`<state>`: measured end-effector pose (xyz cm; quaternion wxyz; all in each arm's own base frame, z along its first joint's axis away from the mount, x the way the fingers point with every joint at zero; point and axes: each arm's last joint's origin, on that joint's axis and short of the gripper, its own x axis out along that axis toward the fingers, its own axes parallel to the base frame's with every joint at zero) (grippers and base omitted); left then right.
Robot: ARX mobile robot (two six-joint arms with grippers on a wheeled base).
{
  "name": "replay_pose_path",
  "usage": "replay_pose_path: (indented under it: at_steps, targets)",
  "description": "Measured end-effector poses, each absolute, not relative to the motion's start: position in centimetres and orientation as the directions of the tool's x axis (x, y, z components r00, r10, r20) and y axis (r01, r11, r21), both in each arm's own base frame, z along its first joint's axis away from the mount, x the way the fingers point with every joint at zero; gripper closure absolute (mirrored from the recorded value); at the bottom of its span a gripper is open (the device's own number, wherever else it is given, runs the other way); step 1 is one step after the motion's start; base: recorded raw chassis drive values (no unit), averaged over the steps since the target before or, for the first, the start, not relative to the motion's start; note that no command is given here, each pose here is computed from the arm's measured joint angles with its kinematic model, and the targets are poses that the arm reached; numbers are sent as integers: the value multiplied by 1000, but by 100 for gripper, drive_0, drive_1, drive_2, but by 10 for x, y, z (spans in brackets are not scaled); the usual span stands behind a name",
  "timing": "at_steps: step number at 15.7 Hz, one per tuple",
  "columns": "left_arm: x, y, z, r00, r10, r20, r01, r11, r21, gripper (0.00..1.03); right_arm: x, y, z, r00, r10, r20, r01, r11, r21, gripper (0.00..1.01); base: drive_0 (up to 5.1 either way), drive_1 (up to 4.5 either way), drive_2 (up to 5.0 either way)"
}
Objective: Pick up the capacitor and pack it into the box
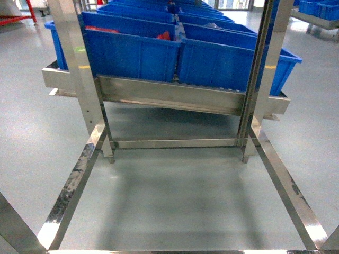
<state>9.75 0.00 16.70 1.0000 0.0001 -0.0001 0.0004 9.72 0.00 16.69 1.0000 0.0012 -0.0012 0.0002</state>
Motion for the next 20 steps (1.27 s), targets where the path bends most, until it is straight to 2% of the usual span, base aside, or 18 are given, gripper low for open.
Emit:
replay_pose_path:
  at_steps: [20]
  targets:
    - [97,0,167,1000,0,0,0,1000,0,5,97,0,167,1000,1,2,-1,1000,1,3,0,0,0]
